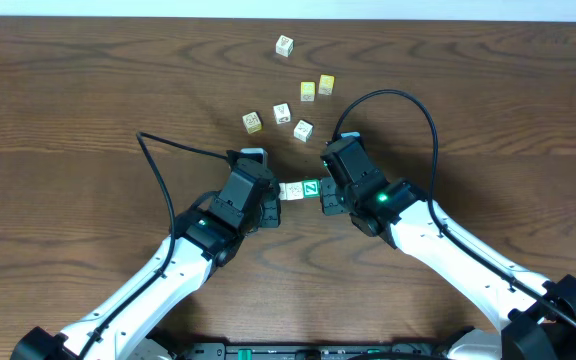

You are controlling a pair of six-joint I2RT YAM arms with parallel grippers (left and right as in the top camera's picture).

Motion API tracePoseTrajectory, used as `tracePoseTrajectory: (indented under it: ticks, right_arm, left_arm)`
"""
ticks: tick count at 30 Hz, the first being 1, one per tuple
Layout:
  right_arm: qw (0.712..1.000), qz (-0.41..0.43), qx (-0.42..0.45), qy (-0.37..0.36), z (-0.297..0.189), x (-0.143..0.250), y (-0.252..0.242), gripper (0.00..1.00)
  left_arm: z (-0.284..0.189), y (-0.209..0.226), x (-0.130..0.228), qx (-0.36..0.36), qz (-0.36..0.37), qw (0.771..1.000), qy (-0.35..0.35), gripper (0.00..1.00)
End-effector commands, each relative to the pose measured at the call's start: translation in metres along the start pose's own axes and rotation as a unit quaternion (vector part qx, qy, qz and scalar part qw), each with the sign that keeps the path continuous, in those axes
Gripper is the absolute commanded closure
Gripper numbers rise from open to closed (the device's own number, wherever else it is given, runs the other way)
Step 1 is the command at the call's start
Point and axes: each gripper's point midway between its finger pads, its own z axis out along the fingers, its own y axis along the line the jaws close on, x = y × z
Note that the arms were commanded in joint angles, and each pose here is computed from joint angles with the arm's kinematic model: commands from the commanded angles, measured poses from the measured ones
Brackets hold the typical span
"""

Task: Lift 4 blocks

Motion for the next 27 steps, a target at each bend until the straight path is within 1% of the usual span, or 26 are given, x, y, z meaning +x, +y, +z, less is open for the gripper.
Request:
tracePoseTrajectory:
  ticks: [1,12,27]
  right_arm:
    - [0.98,-0.049,-0.188,0.054,-0.0197,0.0231,0.093,0.99]
    - [0.979,-0.05,-0.189,0.052,-0.0199,0.0223,0.0936,0.99]
    - [0.977,-0.044,-0.195,0.074,-0.0215,0.0312,0.0944,0.99]
  left_arm:
    - [-0.0222,-0.0815,-0.0049,0.158,0.034,0.987,0.011,0.93]
    - [-0.0224,-0.0825,-0.0061,0.16,0.034,0.987,0.009,0.93]
    - [-0.0226,-0.0833,-0.0049,0.162,0.033,0.986,0.012,0.93]
